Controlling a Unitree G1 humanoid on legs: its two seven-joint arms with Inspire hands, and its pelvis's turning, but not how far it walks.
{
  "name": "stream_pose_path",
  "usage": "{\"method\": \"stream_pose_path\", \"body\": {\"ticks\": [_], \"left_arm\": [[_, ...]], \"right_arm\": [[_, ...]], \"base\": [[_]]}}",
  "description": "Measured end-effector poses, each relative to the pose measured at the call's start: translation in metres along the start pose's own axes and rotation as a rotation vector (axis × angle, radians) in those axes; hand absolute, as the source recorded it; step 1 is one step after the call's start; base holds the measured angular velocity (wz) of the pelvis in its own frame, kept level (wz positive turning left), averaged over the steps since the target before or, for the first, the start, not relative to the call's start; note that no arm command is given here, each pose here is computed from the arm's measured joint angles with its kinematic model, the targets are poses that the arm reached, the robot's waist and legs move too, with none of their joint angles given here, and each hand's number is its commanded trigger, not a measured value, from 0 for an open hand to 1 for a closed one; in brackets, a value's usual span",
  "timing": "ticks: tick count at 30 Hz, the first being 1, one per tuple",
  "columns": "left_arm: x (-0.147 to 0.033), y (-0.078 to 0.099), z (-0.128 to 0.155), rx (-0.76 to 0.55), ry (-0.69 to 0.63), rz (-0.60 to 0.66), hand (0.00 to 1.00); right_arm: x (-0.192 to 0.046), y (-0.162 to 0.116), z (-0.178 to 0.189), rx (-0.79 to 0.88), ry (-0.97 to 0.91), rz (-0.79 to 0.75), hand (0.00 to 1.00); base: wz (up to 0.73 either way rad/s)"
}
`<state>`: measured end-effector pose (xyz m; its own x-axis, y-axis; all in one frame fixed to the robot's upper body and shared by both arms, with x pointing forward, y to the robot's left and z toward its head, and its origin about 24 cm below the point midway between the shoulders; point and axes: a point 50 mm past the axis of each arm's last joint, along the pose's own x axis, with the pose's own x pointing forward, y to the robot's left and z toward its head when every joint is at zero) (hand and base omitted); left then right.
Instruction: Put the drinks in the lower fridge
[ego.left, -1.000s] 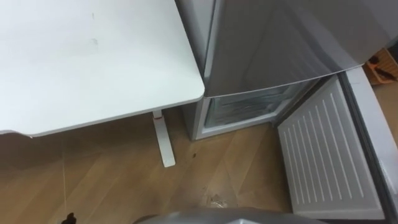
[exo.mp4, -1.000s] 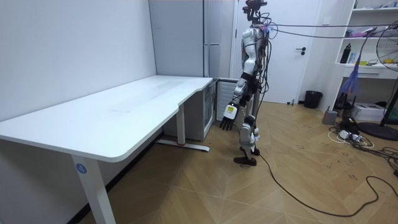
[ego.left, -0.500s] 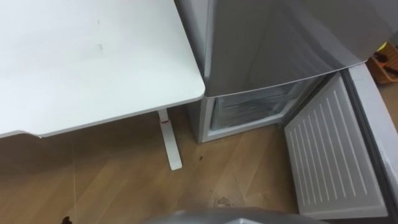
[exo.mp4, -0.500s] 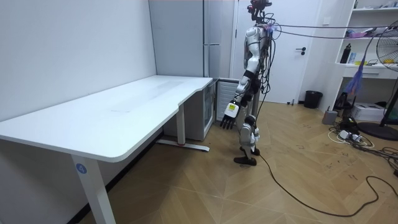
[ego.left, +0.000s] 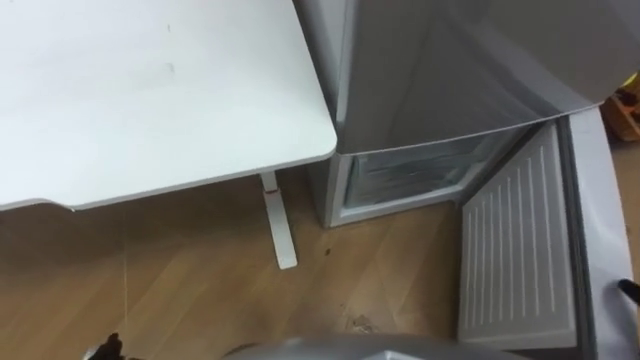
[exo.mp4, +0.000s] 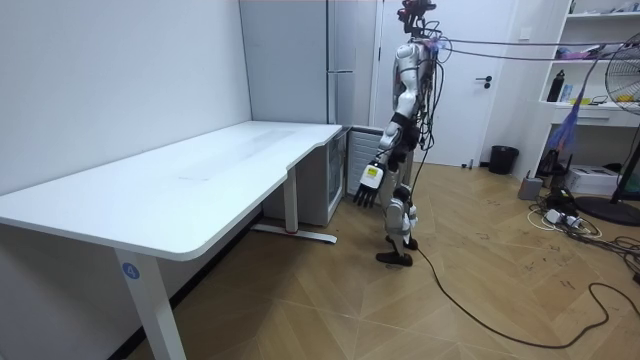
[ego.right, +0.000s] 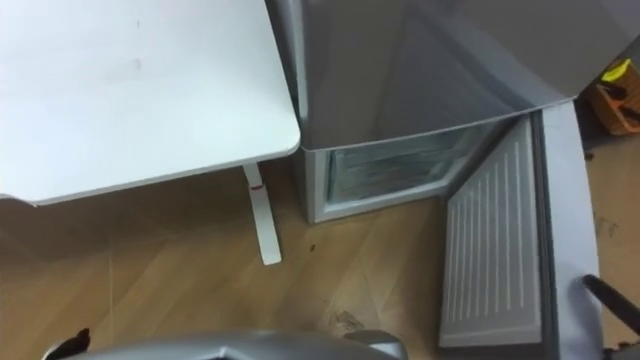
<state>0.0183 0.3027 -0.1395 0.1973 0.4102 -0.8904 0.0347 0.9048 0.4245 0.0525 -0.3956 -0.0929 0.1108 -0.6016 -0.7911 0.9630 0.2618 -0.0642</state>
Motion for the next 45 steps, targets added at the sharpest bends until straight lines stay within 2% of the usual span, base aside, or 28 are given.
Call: {"method": "stream_pose_path", "body": {"ticks": [6,9,12,13,14,17,19,20,22,25,27,31,35,41,45], "left_arm": [[-0.001,-0.005,-0.005,0.018,0.02,-0.022,0.0],[-0.001,-0.01,-0.002,0.054,0.015,-0.043,0.0],[0.002,-0.016,0.012,0.105,-0.015,-0.072,0.0],[0.003,-0.019,0.024,0.135,-0.048,-0.087,0.0],[0.003,-0.021,0.03,0.147,-0.067,-0.097,0.0],[0.004,-0.036,0.047,0.239,-0.113,-0.145,0.0],[0.004,-0.041,0.056,0.277,-0.138,-0.159,0.0],[0.004,-0.042,0.061,0.283,-0.151,-0.161,0.0],[0.003,-0.049,0.072,0.319,-0.187,-0.183,0.0],[0.002,-0.053,0.079,0.324,-0.223,-0.195,0.0],[0.002,-0.052,0.076,0.323,-0.213,-0.195,0.0],[0.003,-0.051,0.055,0.317,-0.138,-0.199,0.0],[0.003,-0.051,0.049,0.299,-0.115,-0.195,0.0],[0.004,-0.048,0.043,0.287,-0.093,-0.183,0.0],[0.004,-0.049,0.037,0.292,-0.076,-0.187,0.0]], "right_arm": [[-0.001,-0.004,-0.029,-0.05,0.098,0.14,0.0],[-0.005,0.019,-0.03,-0.151,0.086,0.277,0.0],[-0.026,0.074,-0.043,-0.3,0.04,0.591,0.0],[-0.034,0.083,-0.055,-0.411,0.03,0.636,0.0],[-0.038,0.086,-0.061,-0.435,0.034,0.665,0.0],[-0.073,0.117,-0.079,-0.525,0.025,0.905,0.0],[-0.117,0.151,-0.095,-0.594,0.021,1.223,0.0],[-0.132,0.16,-0.102,-0.607,0.027,1.333,0.0],[-0.19,0.19,-0.124,-0.624,0.075,1.731,0.0],[-0.23,0.207,-0.126,-0.67,0.085,2.024,0.0],[-0.231,0.206,-0.124,-0.695,0.091,2.067,0.0],[-0.215,0.194,-0.125,-0.757,0.18,2.033,0.0],[-0.197,0.181,-0.127,-0.838,0.198,1.983,0.0],[-0.145,0.156,-0.128,-1.083,0.249,1.733,0.0],[-0.116,0.133,-0.133,-1.177,0.321,1.572,0.0]], "base": [[0.0],[-0.14],[-0.05],[0.0],[-0.08],[-0.4],[-0.4],[0.06],[0.28],[0.29],[0.38],[0.25],[0.1],[-0.01],[0.06]]}}
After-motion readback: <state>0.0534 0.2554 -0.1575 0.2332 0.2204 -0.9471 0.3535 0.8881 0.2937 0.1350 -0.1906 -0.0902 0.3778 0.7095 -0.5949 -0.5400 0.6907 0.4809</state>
